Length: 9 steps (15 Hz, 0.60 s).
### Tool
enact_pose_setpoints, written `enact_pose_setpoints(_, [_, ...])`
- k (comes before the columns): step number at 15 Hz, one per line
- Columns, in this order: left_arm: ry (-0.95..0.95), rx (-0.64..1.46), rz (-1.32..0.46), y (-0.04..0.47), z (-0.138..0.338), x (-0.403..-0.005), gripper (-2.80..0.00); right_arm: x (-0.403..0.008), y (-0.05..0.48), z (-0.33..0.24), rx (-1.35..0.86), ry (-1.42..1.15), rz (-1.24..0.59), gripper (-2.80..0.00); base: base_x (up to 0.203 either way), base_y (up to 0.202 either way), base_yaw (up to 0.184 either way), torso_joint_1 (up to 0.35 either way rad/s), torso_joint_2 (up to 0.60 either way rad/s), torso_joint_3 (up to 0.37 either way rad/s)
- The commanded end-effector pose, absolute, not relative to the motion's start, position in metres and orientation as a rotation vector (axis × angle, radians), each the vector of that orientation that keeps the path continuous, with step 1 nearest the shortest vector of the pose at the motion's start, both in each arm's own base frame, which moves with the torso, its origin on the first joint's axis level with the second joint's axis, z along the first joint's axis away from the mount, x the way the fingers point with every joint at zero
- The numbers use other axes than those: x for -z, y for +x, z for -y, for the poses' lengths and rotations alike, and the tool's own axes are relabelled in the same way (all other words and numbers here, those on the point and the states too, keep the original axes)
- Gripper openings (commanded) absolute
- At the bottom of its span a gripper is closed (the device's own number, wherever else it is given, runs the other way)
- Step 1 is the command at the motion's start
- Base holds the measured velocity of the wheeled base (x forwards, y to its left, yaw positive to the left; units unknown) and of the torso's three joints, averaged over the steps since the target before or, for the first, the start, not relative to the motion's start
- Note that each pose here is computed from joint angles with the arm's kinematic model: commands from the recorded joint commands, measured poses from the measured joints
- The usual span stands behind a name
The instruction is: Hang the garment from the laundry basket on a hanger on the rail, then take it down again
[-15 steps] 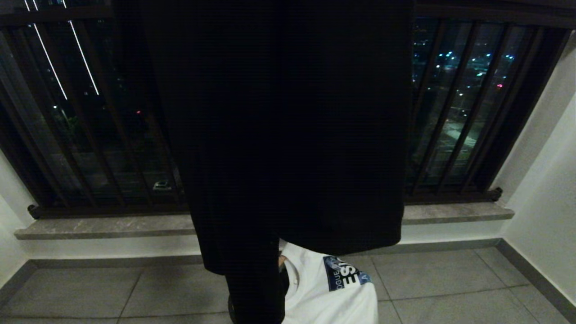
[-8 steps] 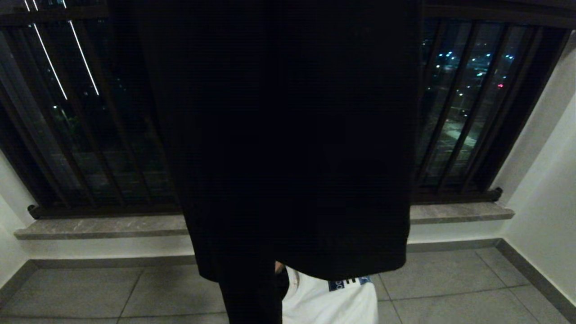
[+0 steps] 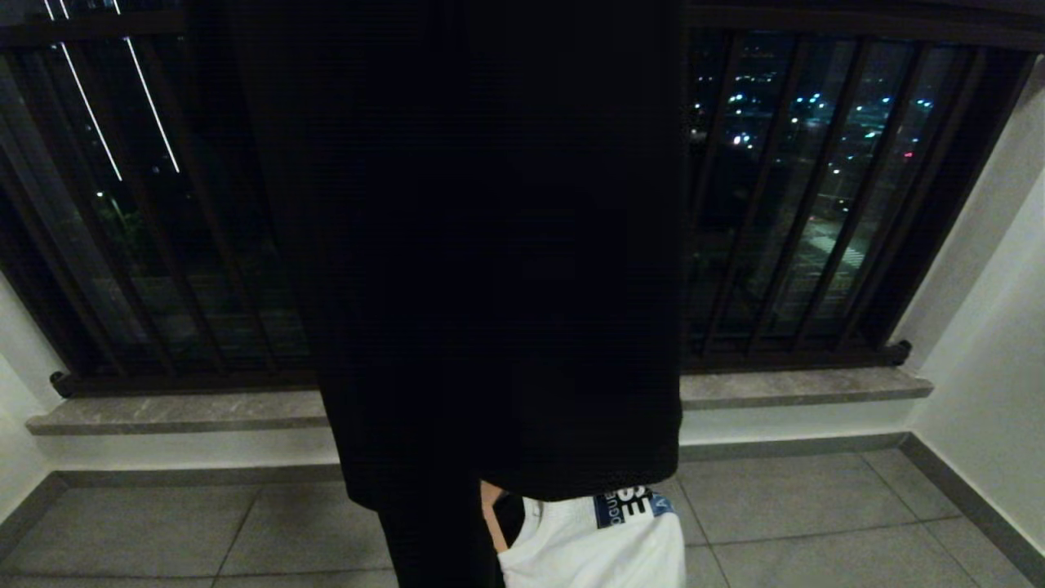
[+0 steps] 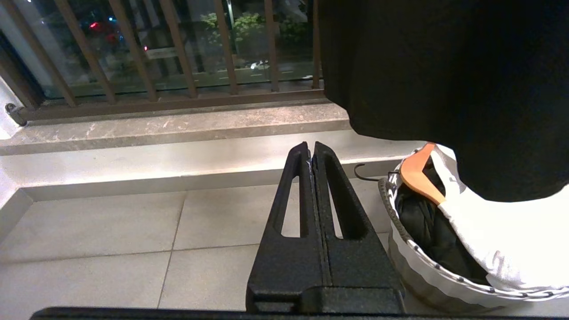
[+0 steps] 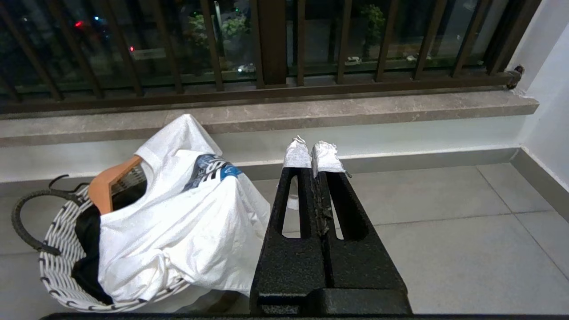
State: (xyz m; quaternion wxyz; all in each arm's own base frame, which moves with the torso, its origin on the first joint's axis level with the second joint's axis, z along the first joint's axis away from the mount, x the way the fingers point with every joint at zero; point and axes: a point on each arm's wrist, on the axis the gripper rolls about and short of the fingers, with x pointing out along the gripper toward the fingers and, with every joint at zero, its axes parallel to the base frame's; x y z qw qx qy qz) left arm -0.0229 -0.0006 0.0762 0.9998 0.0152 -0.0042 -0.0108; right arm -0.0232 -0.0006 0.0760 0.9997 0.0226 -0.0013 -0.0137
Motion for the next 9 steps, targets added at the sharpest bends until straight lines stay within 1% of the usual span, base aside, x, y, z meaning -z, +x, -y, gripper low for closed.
enact_pose_setpoints(1, [0.031, 0.021, 0.006, -0.0227, 0.0006, -0.0754, -2.8, -0.076, -0.023, 0.0006, 0.028, 0.048, 0.001, -2.8, 0.0, 0.0, 0.0, 0.0, 0.0, 0.0])
enact_pose_setpoints(2, [0.031, 0.021, 0.008, -0.0228, 0.0006, -0.0758, -2.8, -0.076, -0.023, 0.0006, 0.028, 0.048, 0.001, -2.8, 0.0, 0.0, 0.0, 0.006, -0.08, -0.094])
enact_pose_setpoints(3, [0.031, 0.021, 0.006, -0.0227, 0.0006, -0.0754, -2.8, -0.076, -0.023, 0.0006, 0.029, 0.046, 0.001, -2.8, 0.0, 0.0, 0.0, 0.007, -0.26, -0.246])
enact_pose_setpoints(9, [0.031, 0.021, 0.006, -0.0227, 0.0006, -0.0754, -2.8, -0.076, -0.023, 0.0007, 0.029, 0.048, 0.001, -2.8, 0.0, 0.0, 0.0, 0.031, -0.4, -0.367])
